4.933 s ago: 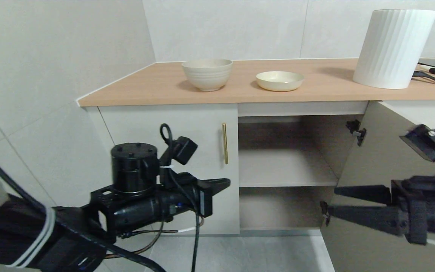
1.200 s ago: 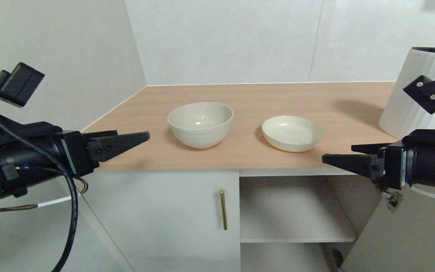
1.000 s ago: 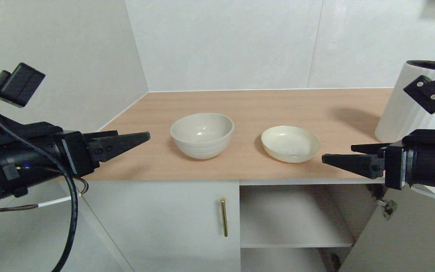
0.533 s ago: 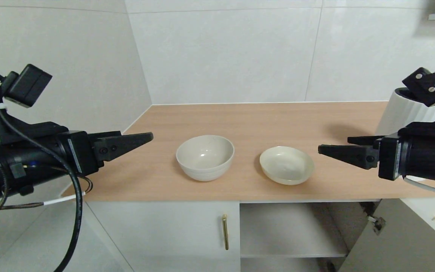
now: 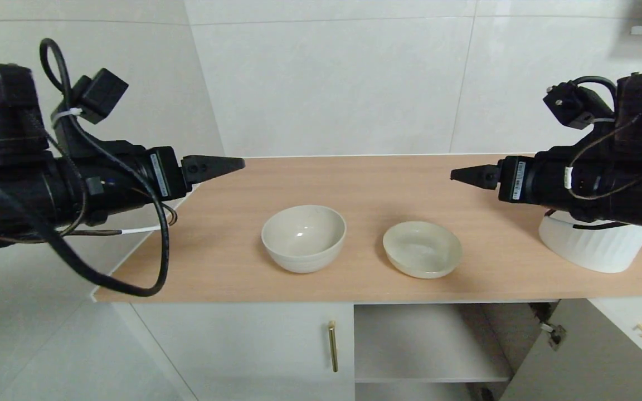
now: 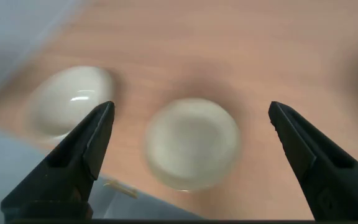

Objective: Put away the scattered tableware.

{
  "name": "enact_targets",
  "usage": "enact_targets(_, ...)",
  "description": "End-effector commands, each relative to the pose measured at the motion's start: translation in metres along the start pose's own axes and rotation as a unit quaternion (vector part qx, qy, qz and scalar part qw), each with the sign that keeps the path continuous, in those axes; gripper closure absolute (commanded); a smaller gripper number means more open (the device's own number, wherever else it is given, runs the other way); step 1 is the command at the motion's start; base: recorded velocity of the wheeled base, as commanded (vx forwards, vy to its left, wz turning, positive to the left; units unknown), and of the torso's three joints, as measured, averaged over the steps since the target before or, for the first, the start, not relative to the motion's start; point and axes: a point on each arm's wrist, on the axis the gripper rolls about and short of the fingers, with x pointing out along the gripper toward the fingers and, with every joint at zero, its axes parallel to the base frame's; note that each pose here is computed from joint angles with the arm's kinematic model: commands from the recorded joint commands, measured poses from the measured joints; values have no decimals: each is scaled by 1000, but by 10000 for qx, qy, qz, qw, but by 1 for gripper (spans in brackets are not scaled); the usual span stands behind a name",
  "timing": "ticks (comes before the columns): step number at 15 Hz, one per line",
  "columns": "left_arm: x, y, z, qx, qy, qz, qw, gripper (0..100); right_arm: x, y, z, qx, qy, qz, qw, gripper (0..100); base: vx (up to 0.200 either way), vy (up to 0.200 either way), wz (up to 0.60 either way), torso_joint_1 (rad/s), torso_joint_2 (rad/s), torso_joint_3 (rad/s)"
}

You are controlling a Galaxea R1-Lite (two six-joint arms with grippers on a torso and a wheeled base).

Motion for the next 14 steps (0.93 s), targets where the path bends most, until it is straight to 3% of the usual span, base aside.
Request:
enact_targets(1,35,19,-4,-407,647,286,9967,0,18,0,-4,63,272,-94,9996,0,0,0,0,0,0,0)
enact_targets(2,37,20,2,-783,839,382,9927,0,20,-1,-8,77,432,-88,9990,0,0,0,0,0,0,0)
enact_targets(3,37,18,7,-1062,930,420,9891,0,23,-1,-11,147,540,-97,9984,0,0,0,0,0,0,0)
enact_targets(5,40,18,11,-1300,1060,478,9847,0,29,1,-13,318,630,-118,9974,0,0,0,0,0,0,0)
enact_targets(9,83,21,-15,-1450,1762,639,9715,0,43,-1,-19,265,1051,-475,9930,0,0,0,0,0,0,0)
enact_targets(12,121,31,-39,-1288,1923,1510,9610,0,49,-2,-23,255,1115,-525,9920,0,0,0,0,0,0,0)
enact_targets(14,133,29,-50,-1210,2034,1638,9577,0,50,-2,-24,253,1128,-537,9918,0,0,0,0,0,0,0)
